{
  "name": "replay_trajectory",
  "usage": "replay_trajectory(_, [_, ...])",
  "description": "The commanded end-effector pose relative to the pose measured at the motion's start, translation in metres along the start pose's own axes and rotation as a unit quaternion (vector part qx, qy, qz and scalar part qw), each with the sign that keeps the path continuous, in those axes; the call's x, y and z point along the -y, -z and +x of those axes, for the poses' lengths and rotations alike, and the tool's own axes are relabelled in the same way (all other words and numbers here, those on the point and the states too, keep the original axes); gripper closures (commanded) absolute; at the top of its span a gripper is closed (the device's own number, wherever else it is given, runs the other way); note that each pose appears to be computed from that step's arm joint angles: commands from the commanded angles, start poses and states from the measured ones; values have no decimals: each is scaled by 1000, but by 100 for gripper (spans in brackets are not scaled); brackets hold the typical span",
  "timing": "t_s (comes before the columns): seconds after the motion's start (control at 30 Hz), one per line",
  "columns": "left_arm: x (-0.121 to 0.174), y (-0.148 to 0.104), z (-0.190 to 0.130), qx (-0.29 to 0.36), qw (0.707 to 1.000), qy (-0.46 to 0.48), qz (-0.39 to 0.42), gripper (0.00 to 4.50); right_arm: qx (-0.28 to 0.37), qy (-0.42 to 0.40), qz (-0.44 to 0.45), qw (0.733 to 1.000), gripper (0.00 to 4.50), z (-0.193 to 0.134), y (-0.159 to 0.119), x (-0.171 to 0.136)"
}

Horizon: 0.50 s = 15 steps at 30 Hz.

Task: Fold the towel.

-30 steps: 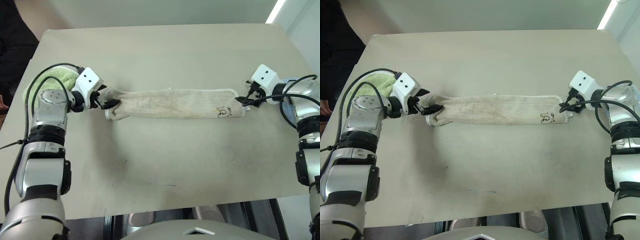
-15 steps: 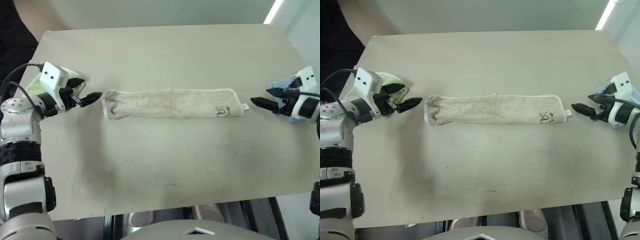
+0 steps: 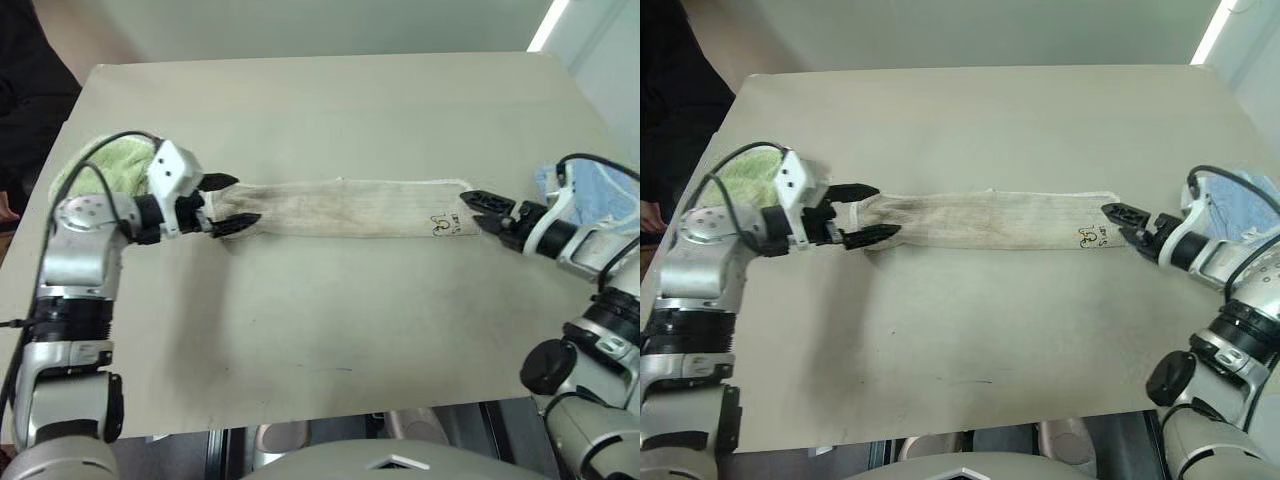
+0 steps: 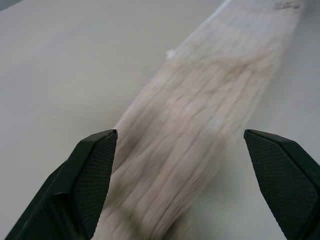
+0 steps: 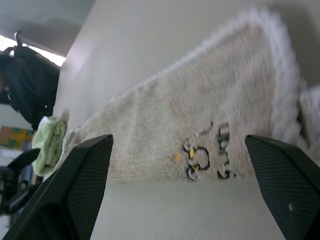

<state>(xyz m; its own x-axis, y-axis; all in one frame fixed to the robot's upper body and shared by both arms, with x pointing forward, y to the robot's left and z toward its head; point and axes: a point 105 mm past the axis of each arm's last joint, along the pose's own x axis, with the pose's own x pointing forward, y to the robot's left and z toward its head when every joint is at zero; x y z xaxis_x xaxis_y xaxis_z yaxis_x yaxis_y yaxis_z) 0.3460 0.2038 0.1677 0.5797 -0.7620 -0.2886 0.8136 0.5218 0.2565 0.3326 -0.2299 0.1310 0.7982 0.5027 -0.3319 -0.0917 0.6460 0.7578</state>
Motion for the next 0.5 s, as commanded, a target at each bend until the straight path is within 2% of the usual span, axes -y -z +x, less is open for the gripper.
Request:
replay_trajectory(0.03, [4, -19, 4, 23, 999, 16, 24, 14, 21, 3, 18, 1000, 4, -7, -6, 1])
replay_trajectory(0.33, [15, -22, 13, 30, 998, 40, 25, 14, 25, 19, 39, 999, 4, -13, 0, 5])
replay_trajectory(0.5, [17, -21, 12, 28, 998, 44, 24, 14, 10, 29, 26, 999, 4, -32, 7, 9])
